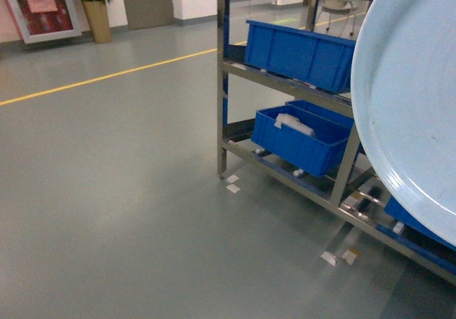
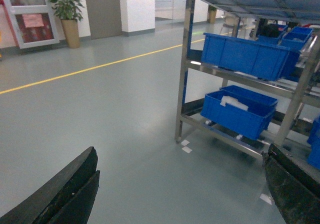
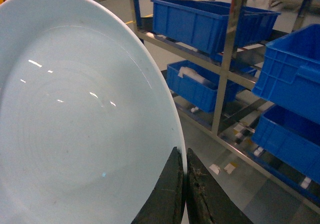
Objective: Place blue tray on left shelf second layer neatly
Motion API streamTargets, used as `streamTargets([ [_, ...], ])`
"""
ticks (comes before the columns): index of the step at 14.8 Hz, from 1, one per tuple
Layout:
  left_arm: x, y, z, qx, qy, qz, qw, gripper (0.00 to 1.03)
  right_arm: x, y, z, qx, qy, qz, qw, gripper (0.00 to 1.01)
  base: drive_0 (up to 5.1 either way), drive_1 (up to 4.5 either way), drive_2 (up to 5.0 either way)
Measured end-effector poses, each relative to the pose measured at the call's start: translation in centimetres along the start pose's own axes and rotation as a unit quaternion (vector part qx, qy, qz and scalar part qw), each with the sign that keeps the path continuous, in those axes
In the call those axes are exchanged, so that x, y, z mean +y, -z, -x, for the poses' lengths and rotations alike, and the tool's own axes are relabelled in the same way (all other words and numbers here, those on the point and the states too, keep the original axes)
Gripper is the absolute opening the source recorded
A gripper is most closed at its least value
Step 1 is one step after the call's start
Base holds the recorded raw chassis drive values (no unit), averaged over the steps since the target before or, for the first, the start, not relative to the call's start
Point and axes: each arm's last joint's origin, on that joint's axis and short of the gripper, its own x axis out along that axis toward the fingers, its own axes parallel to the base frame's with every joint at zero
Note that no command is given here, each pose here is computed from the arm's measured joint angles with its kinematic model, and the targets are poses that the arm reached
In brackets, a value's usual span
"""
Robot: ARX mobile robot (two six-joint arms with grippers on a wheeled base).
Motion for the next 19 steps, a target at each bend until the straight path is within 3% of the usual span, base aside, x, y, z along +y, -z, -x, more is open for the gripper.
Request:
streamTargets([
  [16,0.00,0.00,0.00,0.000,0.000,0.000,1.0000,0.98,0.00,0.01,-0.01,0.000,0.000,0.000,1.0000,0.02,-1.6,-1.54,-1.6],
  [19,-0.01,0.01,0.00,0.001,0.001,0.000,1.0000,0.98,0.00,-0.09,0.10,-0.005,0.001,0.000,1.0000,0.02,-0.3,3.80,-4.3],
])
